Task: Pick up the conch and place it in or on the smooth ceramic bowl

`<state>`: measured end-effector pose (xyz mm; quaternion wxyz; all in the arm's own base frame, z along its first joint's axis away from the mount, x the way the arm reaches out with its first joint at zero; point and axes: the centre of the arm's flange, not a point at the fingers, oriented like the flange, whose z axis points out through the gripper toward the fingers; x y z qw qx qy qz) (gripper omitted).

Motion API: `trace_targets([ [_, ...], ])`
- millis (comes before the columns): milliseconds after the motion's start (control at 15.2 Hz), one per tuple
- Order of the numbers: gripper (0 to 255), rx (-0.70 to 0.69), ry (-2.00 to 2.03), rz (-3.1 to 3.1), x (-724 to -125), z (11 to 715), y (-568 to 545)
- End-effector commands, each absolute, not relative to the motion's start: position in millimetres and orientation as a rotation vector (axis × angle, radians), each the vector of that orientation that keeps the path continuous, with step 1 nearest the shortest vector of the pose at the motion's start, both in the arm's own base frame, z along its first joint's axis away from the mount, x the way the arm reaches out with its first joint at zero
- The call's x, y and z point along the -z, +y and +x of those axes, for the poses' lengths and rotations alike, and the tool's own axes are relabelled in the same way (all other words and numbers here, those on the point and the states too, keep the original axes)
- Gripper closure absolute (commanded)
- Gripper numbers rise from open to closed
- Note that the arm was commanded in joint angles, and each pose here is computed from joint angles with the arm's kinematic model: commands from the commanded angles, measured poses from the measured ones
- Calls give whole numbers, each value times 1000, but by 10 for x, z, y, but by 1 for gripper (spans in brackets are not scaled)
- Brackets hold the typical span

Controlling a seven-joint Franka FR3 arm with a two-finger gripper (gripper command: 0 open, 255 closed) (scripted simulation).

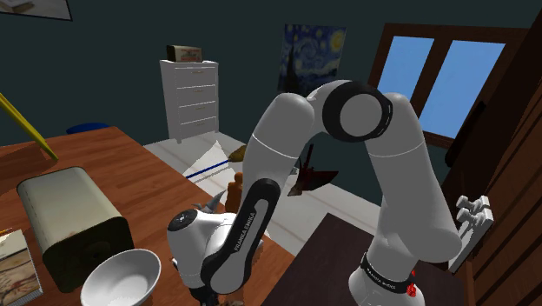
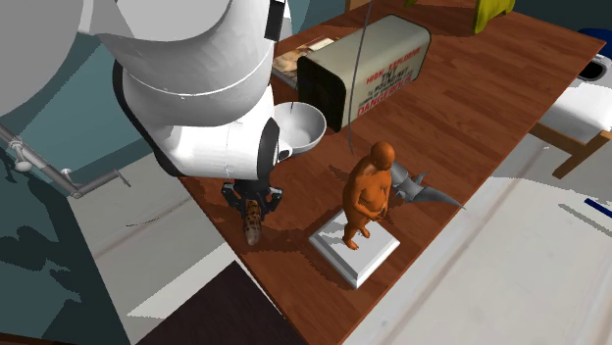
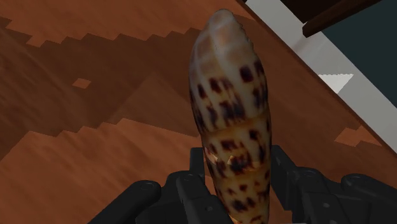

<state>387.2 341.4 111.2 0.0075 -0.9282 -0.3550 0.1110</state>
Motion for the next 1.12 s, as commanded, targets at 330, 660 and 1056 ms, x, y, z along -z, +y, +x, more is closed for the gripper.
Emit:
trace_targets([
  [330,255,-348,-1110,-2902,-1428,3871,3413],
  [660,255,-348,-1110,-2902,-1692,3871,3413],
  [1056,255,-348,-1110,-2902,-2008,3871,3413],
])
